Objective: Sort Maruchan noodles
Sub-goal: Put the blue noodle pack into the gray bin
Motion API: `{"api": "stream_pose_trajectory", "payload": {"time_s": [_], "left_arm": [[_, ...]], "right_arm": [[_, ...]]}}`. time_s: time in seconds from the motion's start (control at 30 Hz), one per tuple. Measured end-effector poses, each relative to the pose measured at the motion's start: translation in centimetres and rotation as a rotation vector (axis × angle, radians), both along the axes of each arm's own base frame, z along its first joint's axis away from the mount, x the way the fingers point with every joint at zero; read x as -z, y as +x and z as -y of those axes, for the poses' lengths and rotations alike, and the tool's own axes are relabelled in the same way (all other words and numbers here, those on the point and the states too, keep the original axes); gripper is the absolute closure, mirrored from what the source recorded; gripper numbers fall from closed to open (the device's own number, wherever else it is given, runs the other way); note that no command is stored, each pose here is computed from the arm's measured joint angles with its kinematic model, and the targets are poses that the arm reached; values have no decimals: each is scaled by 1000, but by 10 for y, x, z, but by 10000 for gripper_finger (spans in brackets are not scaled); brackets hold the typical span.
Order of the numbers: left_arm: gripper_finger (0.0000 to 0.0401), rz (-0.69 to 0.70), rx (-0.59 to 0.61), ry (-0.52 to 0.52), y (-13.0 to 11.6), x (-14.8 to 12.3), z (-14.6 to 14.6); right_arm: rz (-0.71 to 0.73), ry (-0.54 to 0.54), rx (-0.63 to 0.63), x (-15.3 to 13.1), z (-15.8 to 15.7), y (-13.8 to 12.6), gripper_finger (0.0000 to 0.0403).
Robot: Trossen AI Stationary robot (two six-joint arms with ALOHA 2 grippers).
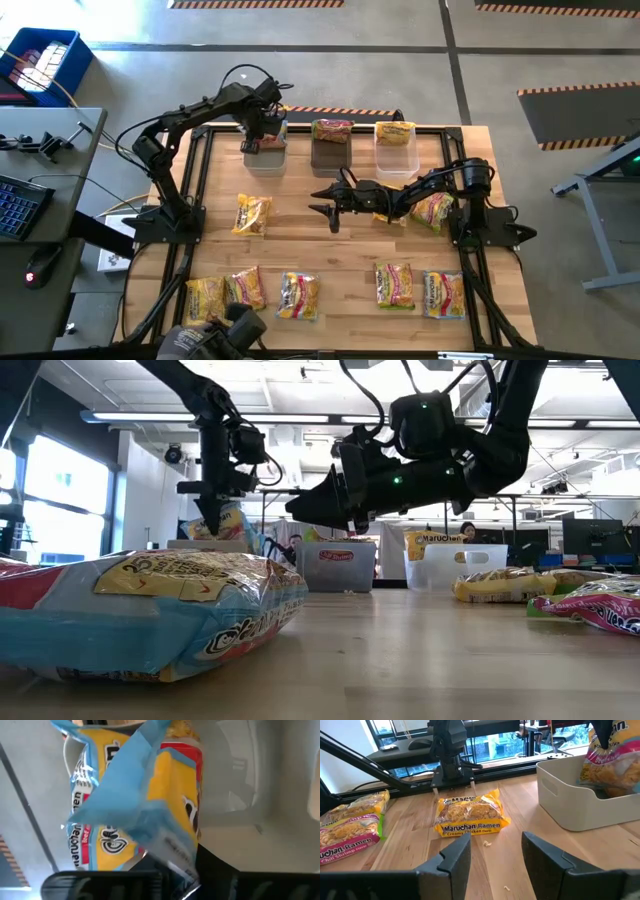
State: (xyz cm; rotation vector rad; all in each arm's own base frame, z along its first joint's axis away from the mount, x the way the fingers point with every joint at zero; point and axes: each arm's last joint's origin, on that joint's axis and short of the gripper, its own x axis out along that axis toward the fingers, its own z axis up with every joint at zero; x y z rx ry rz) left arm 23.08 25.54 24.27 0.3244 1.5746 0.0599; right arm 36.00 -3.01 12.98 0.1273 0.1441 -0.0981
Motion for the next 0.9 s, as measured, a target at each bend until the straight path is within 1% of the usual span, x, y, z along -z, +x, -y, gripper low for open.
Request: {"api": "stream_pose_trajectory", "payload": {"time_s": [0.1,0.23,0.43,0.53,0.67,0.8,0.9], "left_arm": [[400,-38,-16,29,0,0,1],[400,-75,-40,39,-1,0,3],[397,-40,-103,36,3,0,6],[382,-26,-141,36,5,0,8],[352,-14,-189,35,5,0,8],[324,-26,-203,54,5,0,9],[313,-40,-204,85,7,-5,8]], "right_arm": [[0,0,0,0,0,0,245],[0,0,0,0,0,0,245],[-8,1,-1,1,0,0,245],[-9,1,-7,1,0,0,245],[-10,2,-7,1,0,0,245],[-11,2,-7,1,0,0,245],[-11,2,-7,1,0,0,245]]}}
